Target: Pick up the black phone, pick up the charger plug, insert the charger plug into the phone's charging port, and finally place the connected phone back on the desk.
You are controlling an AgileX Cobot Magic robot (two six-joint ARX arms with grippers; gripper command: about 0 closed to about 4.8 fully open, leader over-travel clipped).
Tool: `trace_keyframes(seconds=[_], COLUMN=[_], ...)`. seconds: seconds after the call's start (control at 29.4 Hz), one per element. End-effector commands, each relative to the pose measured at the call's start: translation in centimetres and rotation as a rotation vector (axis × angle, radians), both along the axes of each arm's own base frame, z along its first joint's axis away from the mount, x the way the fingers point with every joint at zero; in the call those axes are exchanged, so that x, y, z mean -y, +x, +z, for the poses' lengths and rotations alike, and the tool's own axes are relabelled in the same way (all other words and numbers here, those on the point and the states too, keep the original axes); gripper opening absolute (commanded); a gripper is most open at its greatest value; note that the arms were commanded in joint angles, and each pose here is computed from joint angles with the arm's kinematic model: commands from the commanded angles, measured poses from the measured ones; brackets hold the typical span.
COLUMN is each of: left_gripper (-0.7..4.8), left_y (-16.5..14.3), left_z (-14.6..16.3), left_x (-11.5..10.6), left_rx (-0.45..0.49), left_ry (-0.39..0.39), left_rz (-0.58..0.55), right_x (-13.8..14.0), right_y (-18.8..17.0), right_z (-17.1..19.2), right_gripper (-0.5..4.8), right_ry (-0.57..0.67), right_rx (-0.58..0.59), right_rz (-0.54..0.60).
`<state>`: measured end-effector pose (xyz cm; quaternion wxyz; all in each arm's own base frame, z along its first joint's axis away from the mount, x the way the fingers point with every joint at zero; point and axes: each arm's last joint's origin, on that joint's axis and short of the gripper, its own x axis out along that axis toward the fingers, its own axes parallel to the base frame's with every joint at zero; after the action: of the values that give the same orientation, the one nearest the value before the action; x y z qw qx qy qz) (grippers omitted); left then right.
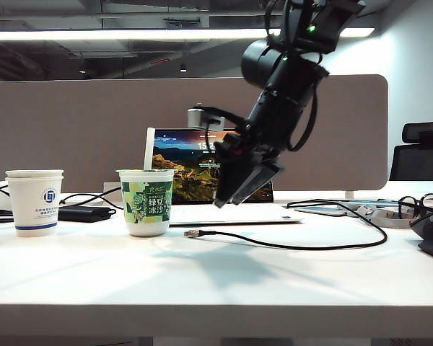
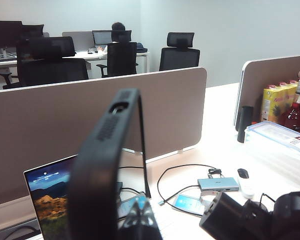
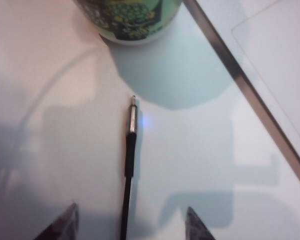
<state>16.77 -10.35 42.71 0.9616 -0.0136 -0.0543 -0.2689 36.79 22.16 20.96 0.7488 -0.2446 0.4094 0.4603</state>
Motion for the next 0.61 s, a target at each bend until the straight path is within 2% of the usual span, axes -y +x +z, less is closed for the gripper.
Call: trace_keyframes(seconds=[0.03, 0.2, 0.27, 0.44, 0.54, 0.61], left_gripper=[-0.06, -0.06, -0.06, -0.06, -0.06, -0.06], left_y=[-0.4, -0.4, -0.4, -0.4, -0.4, -0.4], left_z=[0.8, 0.8, 0.8, 0.8, 0.9, 0.9], left_x=[-0.2, -0.2, -0.2, -0.2, -0.2, -0.2], left_rx=[0.05, 0.049, 0.049, 0.049, 0.051, 0.051], left_ry=[-0.036, -0.035, -0.035, -0.035, -0.036, -0.036], left_rz=[-0.004, -0.004, -0.004, -0.004, -0.004, -0.004], right_x=[-1.0, -1.4, -1.5, -1.4, -1.0, -0.7], right_y=[0.1, 0.4, 0.7, 0.9, 0.4, 0.4], right_z=[-0.6, -2.0, -1.8, 1.4, 3.3, 3.8], right_gripper=[2.69, 2.69, 2.69, 2.7, 2.7, 2.69], right_ry=[0.002, -0.014, 0.006, 0.196, 0.326, 0.423], right_rx=[0.02, 0.001, 0.018, -0.021, -0.155, -0.3], right_rz=[0.011, -0.013, -0.069, -0.327, -0.571, -0.784])
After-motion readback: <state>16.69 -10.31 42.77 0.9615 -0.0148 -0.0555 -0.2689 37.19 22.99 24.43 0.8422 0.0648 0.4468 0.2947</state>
